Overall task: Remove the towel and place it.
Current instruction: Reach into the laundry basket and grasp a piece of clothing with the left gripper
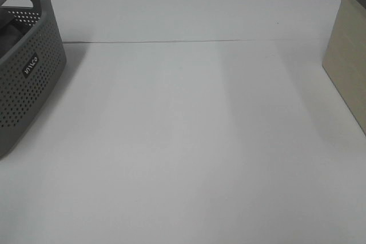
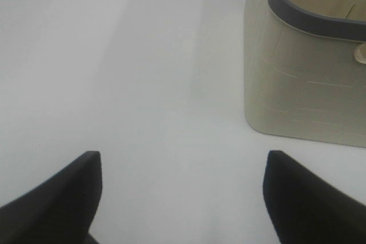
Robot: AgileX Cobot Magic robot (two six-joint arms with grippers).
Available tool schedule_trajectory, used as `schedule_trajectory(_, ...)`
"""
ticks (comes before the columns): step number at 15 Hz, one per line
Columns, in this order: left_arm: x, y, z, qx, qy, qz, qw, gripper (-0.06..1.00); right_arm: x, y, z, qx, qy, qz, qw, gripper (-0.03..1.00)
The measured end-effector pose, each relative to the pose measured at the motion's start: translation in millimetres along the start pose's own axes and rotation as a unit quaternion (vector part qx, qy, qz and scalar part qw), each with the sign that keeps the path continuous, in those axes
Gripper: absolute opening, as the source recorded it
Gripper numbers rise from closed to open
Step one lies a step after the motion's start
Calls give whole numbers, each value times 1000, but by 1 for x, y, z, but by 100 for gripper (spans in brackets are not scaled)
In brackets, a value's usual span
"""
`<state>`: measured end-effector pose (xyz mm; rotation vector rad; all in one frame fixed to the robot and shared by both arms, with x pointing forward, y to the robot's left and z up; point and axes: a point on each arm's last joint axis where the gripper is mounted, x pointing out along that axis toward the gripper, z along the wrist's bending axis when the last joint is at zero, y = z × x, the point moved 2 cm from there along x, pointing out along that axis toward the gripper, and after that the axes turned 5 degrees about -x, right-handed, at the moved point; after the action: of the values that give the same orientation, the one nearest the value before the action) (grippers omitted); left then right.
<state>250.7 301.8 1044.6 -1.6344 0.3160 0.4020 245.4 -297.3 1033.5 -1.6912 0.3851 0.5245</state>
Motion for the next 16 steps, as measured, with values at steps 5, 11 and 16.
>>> schedule_trajectory(5, 0, 0, 0, 0, 0, 0, 1000, 81, 0, 0, 0, 0, 0, 0, 1000, 75)
schedule_trajectory(11, 0, 0, 0, 0, 0, 0, 1000, 81, 0, 0, 0, 0, 0, 0, 1000, 75)
schedule_trajectory(16, 0, 0, 0, 0, 0, 0, 1000, 81, 0, 0, 0, 0, 0, 0, 1000, 75)
